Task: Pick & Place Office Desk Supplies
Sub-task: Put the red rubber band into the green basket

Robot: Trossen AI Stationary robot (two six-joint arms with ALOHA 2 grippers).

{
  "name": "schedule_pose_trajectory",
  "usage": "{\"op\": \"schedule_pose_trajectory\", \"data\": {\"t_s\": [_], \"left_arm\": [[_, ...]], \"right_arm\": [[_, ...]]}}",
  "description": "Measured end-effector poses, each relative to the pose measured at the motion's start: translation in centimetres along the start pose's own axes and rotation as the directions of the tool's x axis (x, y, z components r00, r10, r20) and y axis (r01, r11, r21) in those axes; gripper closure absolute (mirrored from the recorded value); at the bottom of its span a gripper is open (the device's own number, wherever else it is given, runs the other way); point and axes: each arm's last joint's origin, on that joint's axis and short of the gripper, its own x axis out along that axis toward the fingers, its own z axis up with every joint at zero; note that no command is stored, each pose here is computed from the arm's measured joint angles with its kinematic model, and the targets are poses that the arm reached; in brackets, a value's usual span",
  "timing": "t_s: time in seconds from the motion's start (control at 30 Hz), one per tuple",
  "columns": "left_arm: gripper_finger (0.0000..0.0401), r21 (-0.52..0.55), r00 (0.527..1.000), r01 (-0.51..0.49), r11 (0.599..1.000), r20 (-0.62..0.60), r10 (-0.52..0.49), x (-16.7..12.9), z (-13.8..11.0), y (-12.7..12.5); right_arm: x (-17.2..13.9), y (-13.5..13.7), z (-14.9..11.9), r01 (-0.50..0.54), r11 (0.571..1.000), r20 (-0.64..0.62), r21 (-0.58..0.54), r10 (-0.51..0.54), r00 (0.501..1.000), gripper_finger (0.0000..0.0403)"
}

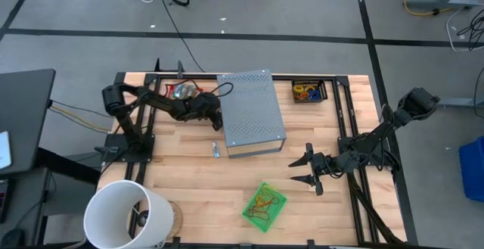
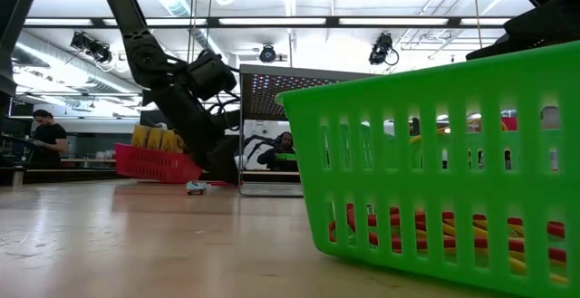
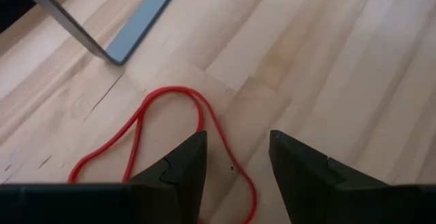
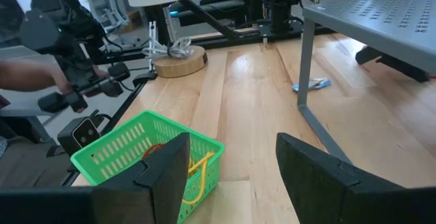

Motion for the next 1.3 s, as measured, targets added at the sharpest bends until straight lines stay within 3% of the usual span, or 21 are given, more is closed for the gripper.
{"op": "schedule_pose_trajectory", "data": {"t_s": [0.17,0.43,1.1,1.3], "left_arm": [[0.0263,0.002,1.000,0.008,1.000,-0.010,-0.008,0.1,0.1,-0.1],[0.0390,0.037,0.999,0.034,0.999,-0.015,-0.033,0.2,0.1,-0.3],[0.0400,0.145,0.997,0.068,0.987,-0.034,-0.064,-3.6,-0.3,-4.5],[0.0396,0.193,0.994,-0.111,0.975,0.037,0.105,-4.0,0.0,-4.5]], "right_arm": [[0.0,0.0,0.0,0.000,1.000,0.000,0.002,0.000,1.000,0.0177],[0.0,0.0,0.0,0.000,1.000,0.001,0.003,0.000,1.000,0.0177],[0.0,0.0,0.0,-0.001,1.000,0.003,0.004,0.001,1.000,0.0177],[0.0,0.0,0.0,-0.001,1.000,0.003,0.002,0.001,1.000,0.0177]]}}
